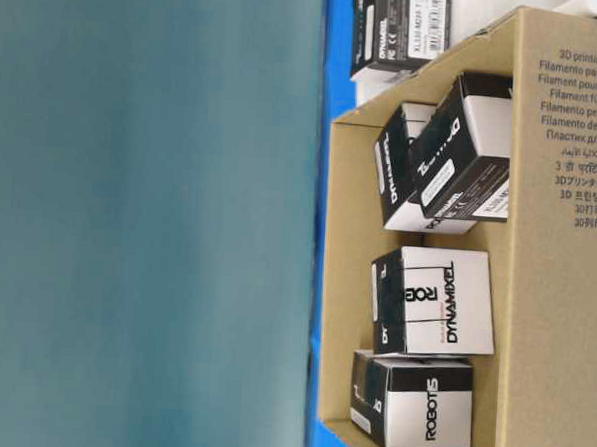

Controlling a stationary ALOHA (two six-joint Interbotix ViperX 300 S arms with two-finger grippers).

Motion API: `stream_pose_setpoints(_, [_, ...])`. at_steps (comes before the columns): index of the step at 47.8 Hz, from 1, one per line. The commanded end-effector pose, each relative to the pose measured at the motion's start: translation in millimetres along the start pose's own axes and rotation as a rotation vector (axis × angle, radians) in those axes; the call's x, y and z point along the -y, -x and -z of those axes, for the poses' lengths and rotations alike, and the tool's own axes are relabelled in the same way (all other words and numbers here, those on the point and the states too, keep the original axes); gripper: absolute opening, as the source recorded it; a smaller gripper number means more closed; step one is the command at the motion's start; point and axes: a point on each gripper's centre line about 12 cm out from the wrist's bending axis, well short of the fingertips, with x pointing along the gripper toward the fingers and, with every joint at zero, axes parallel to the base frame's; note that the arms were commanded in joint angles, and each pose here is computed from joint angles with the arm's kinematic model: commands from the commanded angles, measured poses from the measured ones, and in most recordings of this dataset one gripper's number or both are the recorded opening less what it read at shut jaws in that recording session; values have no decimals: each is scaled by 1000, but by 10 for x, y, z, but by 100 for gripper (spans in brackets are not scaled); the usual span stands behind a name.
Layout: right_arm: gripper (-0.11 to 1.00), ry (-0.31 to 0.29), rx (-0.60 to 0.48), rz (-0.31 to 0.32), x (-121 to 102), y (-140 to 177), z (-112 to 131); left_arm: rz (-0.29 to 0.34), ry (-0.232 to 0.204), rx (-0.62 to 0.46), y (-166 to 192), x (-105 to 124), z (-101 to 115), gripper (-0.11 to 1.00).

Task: Pick a box that is randomly placed inside the cardboard box.
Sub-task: 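Swing the right arm from rest over the cardboard box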

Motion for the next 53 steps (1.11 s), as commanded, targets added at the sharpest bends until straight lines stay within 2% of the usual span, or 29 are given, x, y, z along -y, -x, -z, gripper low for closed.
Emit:
stream_pose_setpoints(1, [14,-24,-3,7,12,-41,-13,-11,27,-23,-103,-23,-53,14])
stream_pose_setpoints(2, [14,-31,-12,9,14,-47,-3,-13,31,-24,-112,-29,-62,14])
stream_pose_setpoints(8, [2,-88,-115,13,9,-98,67,-12,45,-44,-179,-27,-114,-3])
stream_pose_setpoints(11, [1,-116,-207,14,1,-135,99,-12,44,-58,-181,-27,-133,-6])
stream_pose_setpoints(18, [1,-130,-393,5,-40,-218,67,-15,44,-112,-167,-28,-147,-6])
stream_pose_setpoints(30, [1,-112,-712,-28,-150,-446,-62,-20,46,-205,-110,-30,-158,-6])
stream_pose_setpoints(37, [1,-76,-854,-40,-180,-661,-102,-16,46,-224,-98,-21,-146,-6])
stream_pose_setpoints(53, [2,129,-1154,-161,-255,-1226,9,8,47,-244,-101,30,-98,-7])
